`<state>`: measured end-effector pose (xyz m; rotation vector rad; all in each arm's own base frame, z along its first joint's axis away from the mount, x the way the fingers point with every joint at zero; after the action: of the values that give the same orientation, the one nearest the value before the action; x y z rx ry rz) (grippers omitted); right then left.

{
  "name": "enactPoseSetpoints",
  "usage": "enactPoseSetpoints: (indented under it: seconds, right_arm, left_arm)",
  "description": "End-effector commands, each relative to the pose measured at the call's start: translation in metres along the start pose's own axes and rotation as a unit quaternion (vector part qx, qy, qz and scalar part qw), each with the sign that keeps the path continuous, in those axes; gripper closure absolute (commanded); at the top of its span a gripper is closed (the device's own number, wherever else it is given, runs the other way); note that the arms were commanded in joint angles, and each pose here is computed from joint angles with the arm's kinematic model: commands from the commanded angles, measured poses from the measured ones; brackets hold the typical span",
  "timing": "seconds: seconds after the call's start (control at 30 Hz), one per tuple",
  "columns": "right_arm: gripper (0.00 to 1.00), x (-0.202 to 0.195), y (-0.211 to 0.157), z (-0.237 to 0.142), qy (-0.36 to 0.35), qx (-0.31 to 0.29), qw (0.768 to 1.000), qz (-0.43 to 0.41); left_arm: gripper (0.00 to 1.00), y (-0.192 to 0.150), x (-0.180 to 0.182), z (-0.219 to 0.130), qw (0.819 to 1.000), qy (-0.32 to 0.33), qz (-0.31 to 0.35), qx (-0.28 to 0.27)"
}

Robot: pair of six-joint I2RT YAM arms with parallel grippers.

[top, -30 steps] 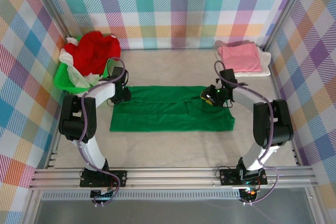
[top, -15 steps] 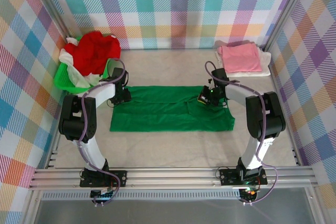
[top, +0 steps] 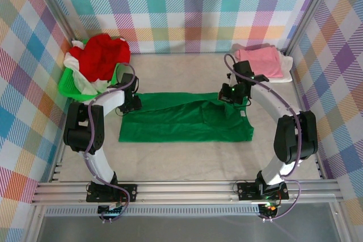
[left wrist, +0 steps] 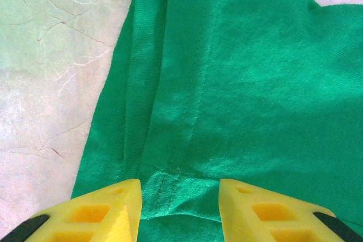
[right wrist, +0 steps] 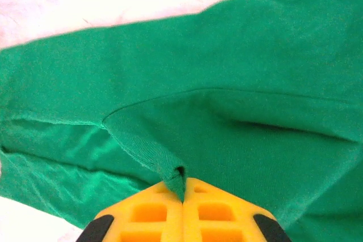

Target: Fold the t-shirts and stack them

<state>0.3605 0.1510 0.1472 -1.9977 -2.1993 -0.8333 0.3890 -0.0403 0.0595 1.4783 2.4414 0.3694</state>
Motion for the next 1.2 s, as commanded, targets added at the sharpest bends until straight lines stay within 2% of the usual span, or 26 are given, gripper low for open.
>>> enactPoseSetpoints:
  seconds: [0.0,0.1,0.2,0.27,0.37,0.43,0.57,0.8,1.03,1.07,1.17]
  right_arm:
    - [0.91,0.005,-0.029,-0.003,-0.009,0.05,0.998,-0.032]
    - [0.7,0.009,-0.048,0.004,-0.004,0.079,0.996,-0.04]
    - [0.64,0.004,-0.047,0.002,-0.016,0.06,0.997,-0.037]
    - [0.6,-0.003,-0.038,-0.006,-0.018,0.027,0.999,-0.018]
    - [0.6,-0.022,-0.024,-0.016,0.002,-0.019,0.999,0.047]
    - [0.6,-0.048,-0.021,-0.017,-0.007,-0.036,0.995,0.098]
    - [0.61,-0.079,-0.029,-0.006,0.01,-0.02,0.985,0.17]
    - [0.6,-0.079,-0.044,0.022,0.055,0.016,0.98,0.192]
    - [0.6,-0.085,-0.045,0.042,0.058,0.031,0.977,0.201]
    - [0.63,-0.085,-0.045,0.044,0.058,0.034,0.977,0.201]
    - [0.78,-0.084,-0.041,0.046,0.059,0.026,0.978,0.199]
  left_arm:
    - [0.59,0.004,0.007,-0.01,1.0,0.011,0.004,-0.006]
    - [0.58,0.006,0.009,-0.011,1.0,0.017,0.009,-0.009]
    - [0.58,0.009,0.008,-0.012,1.0,0.018,0.01,-0.013]
    - [0.58,0.011,0.006,-0.013,1.0,0.015,0.011,-0.015]
    - [0.58,0.015,0.002,-0.015,1.0,0.009,0.009,-0.017]
    - [0.58,0.016,0.001,-0.016,1.0,0.007,0.009,-0.018]
    - [0.58,0.016,0.002,-0.017,1.0,0.01,0.011,-0.017]
    - [0.57,0.012,0.005,-0.015,1.0,0.014,0.013,-0.013]
    - [0.57,0.012,0.0,-0.015,1.0,0.001,0.008,-0.008]
    - [0.57,0.012,-0.001,-0.018,1.0,-0.003,0.006,-0.011]
    - [0.57,0.013,-0.001,-0.027,1.0,-0.015,0.0,-0.02]
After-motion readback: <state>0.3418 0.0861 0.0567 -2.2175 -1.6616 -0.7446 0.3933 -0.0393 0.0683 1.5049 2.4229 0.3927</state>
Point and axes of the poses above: each hand's point on the last joint's axis, 136 mm out from that joint toward the fingers, its own z axis out along the fingers, its own x axis along the line the jaws close on, y = z × x, the point moved 2 cm from there along -z, back along the fingers, and after that the axes turned 11 degrees about -z, right-handed, at the moved point
